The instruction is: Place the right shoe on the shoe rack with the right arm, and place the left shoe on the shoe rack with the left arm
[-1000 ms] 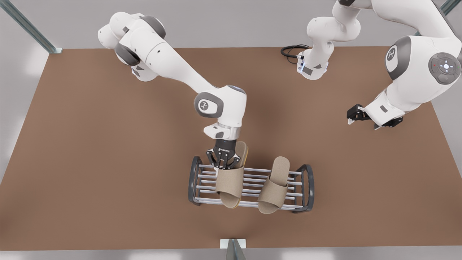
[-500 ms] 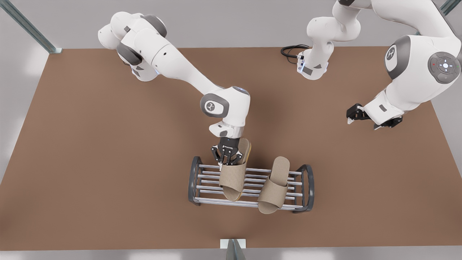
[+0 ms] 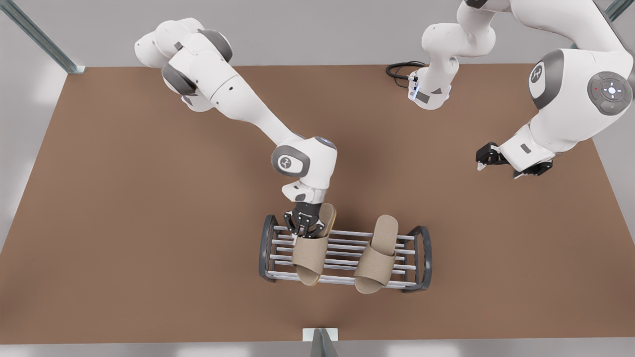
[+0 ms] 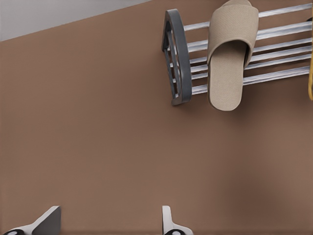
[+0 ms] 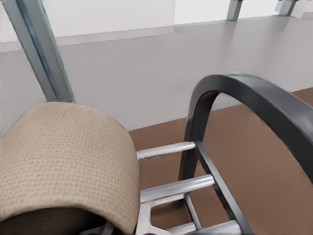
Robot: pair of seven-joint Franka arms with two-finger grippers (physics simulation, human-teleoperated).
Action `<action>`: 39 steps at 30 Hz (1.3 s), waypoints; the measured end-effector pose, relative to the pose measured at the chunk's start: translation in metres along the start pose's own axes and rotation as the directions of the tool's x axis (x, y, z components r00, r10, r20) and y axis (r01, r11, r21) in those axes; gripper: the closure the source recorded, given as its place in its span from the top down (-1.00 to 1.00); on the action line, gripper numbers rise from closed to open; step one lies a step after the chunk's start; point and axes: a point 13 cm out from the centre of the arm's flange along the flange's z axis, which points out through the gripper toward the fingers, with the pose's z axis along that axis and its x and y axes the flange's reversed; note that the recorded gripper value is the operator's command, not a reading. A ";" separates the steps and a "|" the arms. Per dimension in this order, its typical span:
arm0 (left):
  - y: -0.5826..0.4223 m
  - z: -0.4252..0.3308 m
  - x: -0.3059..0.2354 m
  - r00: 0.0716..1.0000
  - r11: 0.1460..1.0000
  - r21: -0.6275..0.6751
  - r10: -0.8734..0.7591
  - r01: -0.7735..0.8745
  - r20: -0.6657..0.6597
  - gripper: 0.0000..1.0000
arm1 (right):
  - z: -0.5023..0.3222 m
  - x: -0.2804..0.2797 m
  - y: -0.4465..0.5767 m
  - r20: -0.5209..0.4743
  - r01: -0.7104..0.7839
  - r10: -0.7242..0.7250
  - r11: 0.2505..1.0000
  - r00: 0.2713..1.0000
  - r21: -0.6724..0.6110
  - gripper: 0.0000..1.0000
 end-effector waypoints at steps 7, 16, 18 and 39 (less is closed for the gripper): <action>-0.003 0.000 -0.001 1.000 1.000 0.000 0.007 -0.007 0.001 1.00 | 0.008 0.015 0.003 0.001 0.008 -0.008 1.000 1.000 -0.006 1.00; -0.004 -0.005 0.000 1.000 1.000 -0.001 0.011 -0.011 0.006 1.00 | -0.001 0.009 0.008 0.013 -0.009 0.009 1.000 1.000 -0.013 1.00; -0.004 -0.005 0.000 1.000 1.000 -0.003 0.011 -0.011 0.006 1.00 | -0.010 0.004 0.013 0.014 -0.019 0.019 0.999 1.000 -0.028 1.00; -0.004 -0.012 0.007 1.000 1.000 -0.013 0.008 -0.008 0.002 1.00 | -0.043 -0.358 -0.538 -0.256 -0.666 0.710 0.704 0.656 0.245 1.00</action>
